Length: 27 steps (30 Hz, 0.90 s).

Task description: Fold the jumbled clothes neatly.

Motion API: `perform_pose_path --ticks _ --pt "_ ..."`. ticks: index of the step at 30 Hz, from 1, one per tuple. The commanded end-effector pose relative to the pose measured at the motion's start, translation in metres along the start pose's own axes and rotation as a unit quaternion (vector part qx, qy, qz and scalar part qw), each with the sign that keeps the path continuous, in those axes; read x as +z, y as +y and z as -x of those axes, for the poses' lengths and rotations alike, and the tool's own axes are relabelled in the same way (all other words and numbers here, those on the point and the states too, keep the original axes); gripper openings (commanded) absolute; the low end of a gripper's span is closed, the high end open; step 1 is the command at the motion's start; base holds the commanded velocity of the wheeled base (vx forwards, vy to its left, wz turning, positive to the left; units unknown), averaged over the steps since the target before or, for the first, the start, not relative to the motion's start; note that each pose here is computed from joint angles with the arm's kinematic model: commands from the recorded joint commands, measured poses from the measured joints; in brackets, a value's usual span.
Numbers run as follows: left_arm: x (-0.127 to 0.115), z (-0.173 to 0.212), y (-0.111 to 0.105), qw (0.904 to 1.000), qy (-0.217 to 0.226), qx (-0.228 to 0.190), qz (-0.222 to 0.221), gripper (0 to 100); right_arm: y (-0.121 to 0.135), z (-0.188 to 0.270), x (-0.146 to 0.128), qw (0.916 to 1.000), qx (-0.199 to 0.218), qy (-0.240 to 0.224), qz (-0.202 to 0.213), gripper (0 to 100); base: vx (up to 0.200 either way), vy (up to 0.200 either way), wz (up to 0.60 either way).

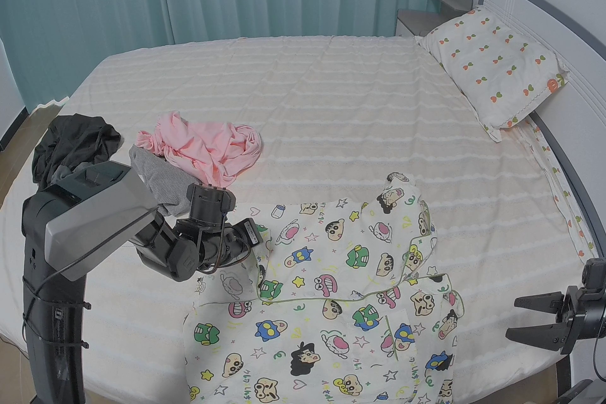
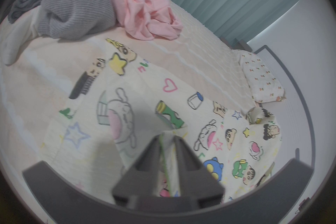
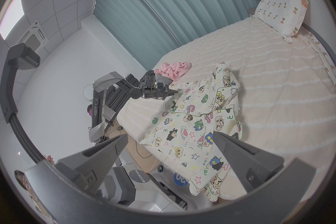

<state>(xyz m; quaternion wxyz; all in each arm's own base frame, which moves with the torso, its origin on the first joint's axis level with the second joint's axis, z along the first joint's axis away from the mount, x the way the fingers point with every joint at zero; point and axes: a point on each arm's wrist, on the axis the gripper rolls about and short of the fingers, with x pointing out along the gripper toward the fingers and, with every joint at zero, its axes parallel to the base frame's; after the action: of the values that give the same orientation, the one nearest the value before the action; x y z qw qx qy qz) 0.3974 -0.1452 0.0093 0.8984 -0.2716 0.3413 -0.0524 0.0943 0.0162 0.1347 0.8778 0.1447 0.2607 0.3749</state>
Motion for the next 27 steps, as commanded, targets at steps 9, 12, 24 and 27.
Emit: perform_pose_path --ticks 9,12,24,27 --pt "0.005 0.059 0.011 0.9983 -0.027 0.049 -0.014 0 0.0 0.0 -0.001 1.0 -0.001 0.001 -0.001 100 0.0 0.0 0.0" --pt "0.001 0.071 0.023 0.9974 -0.02 0.067 -0.017 0 0.0 0.0 -0.001 1.0 0.0 0.001 -0.001 100 0.0 0.0 0.0" --pt "-0.039 0.094 0.057 0.9945 -0.029 0.099 -0.019 0 0.0 0.0 -0.002 1.0 0.001 0.002 -0.002 100 0.0 0.0 0.0" --pt "-0.046 0.099 0.062 0.9943 -0.024 0.102 -0.019 0 0.0 0.0 -0.003 1.0 0.002 0.003 -0.002 100 0.0 0.0 0.0"
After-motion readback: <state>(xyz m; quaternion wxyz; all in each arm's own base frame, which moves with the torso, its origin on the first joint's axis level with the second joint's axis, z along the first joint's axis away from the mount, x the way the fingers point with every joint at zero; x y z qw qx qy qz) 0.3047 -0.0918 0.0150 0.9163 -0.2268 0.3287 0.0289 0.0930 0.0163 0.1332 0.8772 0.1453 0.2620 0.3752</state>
